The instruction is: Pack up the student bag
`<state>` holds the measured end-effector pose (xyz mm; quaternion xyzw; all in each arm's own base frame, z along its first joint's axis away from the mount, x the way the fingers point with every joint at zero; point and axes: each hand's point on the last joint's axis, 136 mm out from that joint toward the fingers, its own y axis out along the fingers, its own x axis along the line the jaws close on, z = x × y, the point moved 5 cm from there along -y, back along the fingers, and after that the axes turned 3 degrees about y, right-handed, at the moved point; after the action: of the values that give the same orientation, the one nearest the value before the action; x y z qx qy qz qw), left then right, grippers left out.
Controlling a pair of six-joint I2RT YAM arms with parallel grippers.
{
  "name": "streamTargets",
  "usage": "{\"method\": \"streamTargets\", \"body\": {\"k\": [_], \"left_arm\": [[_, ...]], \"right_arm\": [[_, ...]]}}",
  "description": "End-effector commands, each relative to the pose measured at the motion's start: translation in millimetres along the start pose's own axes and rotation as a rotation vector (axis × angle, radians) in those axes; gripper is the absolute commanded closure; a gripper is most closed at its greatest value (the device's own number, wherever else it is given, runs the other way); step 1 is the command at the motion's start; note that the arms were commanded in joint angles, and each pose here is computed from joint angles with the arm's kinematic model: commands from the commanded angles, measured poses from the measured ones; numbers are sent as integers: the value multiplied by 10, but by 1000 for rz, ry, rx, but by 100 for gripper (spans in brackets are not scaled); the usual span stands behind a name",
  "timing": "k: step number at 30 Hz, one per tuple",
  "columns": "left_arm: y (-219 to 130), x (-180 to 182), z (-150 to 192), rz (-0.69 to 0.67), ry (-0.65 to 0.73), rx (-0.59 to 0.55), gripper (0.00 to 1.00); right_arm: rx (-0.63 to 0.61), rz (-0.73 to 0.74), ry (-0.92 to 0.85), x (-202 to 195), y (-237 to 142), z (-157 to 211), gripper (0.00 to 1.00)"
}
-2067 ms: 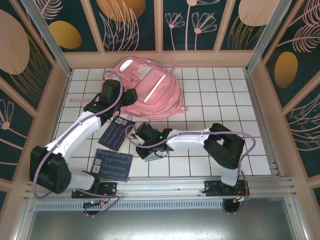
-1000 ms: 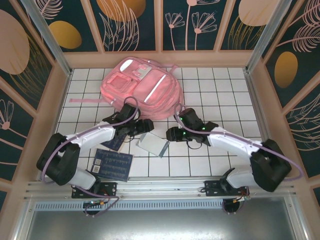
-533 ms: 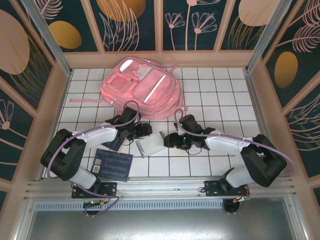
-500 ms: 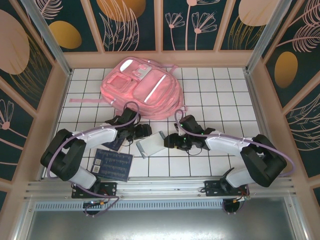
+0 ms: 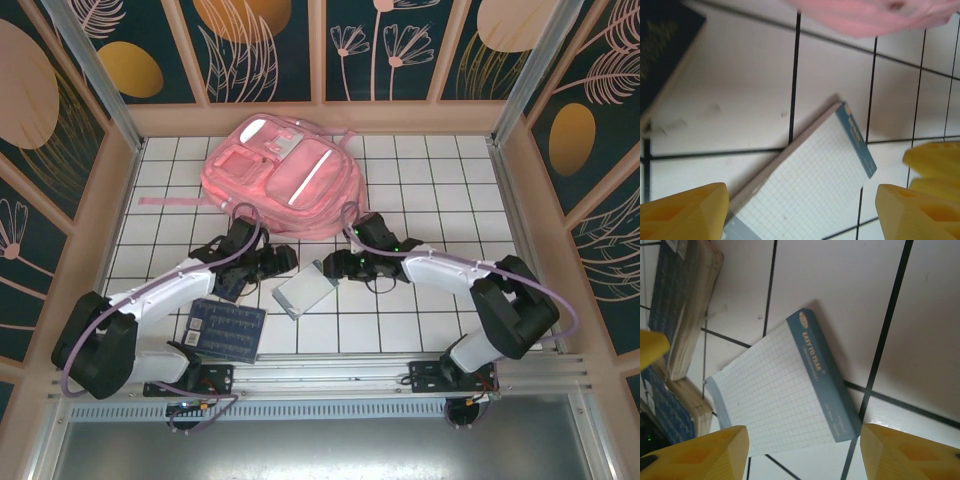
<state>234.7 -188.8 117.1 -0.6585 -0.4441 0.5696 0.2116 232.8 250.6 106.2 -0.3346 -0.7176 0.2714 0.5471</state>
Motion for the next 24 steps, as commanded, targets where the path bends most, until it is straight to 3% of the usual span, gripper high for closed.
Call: {"method": "streamTargets", "body": {"k": [1,7,24], "left_arm": [[83,142,297,37,-126,128,23],[72,275,453,8,-171,168,23],[326,107,341,60,-156,209,22]], "right_arm": [[24,32,-44,-22,75,-93,39],[82,-14,-44,15,243,-132,39],[197,-56,-2,-120,392,122,39]]}}
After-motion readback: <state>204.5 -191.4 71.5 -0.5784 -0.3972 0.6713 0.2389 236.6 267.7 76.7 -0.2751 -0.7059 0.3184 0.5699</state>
